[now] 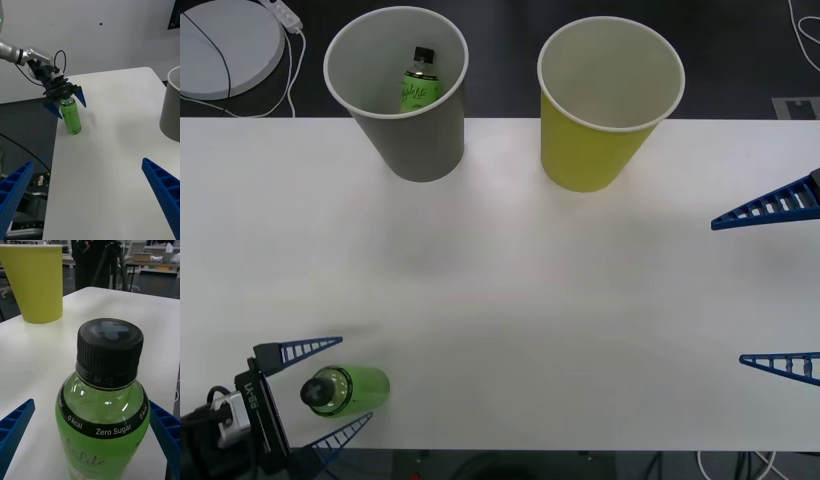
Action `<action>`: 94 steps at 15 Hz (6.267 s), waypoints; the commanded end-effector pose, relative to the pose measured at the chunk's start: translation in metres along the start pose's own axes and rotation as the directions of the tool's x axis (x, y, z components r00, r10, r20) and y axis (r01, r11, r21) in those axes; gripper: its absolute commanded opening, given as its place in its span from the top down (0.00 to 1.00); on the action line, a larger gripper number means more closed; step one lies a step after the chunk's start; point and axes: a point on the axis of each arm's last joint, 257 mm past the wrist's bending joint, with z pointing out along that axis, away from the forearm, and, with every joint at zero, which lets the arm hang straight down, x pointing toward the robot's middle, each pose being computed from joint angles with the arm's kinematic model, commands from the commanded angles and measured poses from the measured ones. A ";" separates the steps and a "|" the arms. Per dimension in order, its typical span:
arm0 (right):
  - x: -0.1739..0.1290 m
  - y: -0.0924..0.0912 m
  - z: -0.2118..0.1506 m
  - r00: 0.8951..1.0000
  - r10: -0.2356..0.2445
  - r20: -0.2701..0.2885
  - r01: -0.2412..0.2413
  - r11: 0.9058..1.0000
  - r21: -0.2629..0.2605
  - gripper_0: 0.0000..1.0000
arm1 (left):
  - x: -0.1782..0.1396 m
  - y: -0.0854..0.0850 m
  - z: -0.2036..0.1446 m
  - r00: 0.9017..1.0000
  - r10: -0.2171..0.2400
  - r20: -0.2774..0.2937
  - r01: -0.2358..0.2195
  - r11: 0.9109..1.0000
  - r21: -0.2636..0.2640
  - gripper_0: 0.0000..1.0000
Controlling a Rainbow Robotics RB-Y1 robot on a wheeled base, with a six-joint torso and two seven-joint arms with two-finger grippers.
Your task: Put the can into the green bin and the plastic bottle into the gray bin
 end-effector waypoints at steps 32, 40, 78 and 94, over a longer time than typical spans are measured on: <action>0.000 0.000 0.000 1.000 0.000 0.000 0.000 1.000 0.000 0.00 | -0.020 -0.001 0.002 0.996 -0.033 -0.082 0.029 0.998 -0.048 1.00; 0.000 0.000 0.000 1.000 0.000 0.000 0.000 1.000 0.000 0.00 | -0.045 0.034 -0.018 0.994 -0.067 -0.085 0.052 0.984 -0.169 1.00; 0.000 0.000 0.000 1.000 0.000 0.000 0.000 1.000 0.000 0.00 | -0.154 0.165 -0.053 0.927 -0.267 -0.264 0.118 0.875 -0.469 1.00; 0.000 0.000 0.000 1.000 0.000 0.000 0.000 1.000 0.000 0.00 | -0.186 0.230 -0.025 0.944 -0.187 -0.274 0.055 0.903 -0.427 1.00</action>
